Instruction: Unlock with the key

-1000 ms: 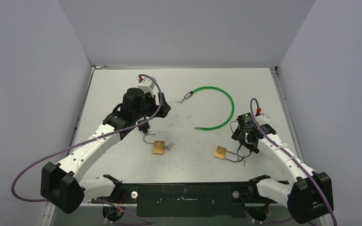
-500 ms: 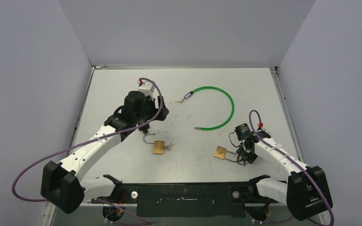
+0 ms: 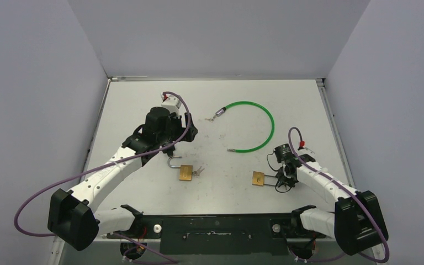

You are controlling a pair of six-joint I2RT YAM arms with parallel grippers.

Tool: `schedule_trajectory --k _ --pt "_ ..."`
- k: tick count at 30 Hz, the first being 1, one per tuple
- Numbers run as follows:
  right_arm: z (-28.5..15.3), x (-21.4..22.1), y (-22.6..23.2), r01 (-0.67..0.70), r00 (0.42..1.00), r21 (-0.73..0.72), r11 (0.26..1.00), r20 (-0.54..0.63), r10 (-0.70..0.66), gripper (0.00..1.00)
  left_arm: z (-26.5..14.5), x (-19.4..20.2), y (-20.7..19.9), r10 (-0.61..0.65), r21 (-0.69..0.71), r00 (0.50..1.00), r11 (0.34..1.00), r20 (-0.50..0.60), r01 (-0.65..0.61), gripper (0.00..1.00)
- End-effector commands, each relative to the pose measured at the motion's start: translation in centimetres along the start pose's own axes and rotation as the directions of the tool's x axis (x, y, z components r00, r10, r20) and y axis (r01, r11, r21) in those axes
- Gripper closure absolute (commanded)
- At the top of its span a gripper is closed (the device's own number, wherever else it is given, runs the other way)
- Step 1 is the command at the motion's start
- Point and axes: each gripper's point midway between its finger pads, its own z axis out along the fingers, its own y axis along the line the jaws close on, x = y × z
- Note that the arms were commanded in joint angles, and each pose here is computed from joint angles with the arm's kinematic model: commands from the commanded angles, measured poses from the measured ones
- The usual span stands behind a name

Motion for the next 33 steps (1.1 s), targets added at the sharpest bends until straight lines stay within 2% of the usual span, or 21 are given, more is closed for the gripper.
schedule_trajectory --k 1,10,18,22,26,33 --pt "0.9 0.2 -0.2 0.005 1.000 0.003 1.000 0.009 -0.005 1.00 -0.5 -1.9 -0.7 -0.016 0.026 0.997 1.000 0.076 0.014 0.27" --pt "-1.6 -3.3 1.1 -0.021 0.994 -0.040 0.999 0.106 0.025 1.00 -0.5 -1.9 -1.7 -0.036 0.075 0.997 0.997 0.067 0.031 0.27" --pt "-3.9 -4.2 4.0 -0.021 0.995 -0.187 0.982 0.088 0.038 1.00 -0.2 -1.1 -3.2 -0.105 0.146 0.994 0.984 0.032 0.099 0.27" --pt "-5.0 -4.0 6.7 -0.053 0.997 -0.307 0.950 0.034 0.066 1.00 0.1 0.2 -5.9 -0.136 0.235 0.991 0.963 0.000 0.133 0.27" --pt "-6.2 -2.6 10.5 -0.108 0.993 -0.453 0.885 -0.084 0.078 1.00 0.7 2.2 -9.3 -0.167 0.332 0.985 0.928 -0.032 0.168 0.27" --pt "-8.5 -1.1 16.2 -0.173 0.976 -0.600 0.781 -0.210 0.055 1.00 1.6 6.2 -14.6 -0.186 0.461 0.979 0.864 -0.083 0.203 0.27"
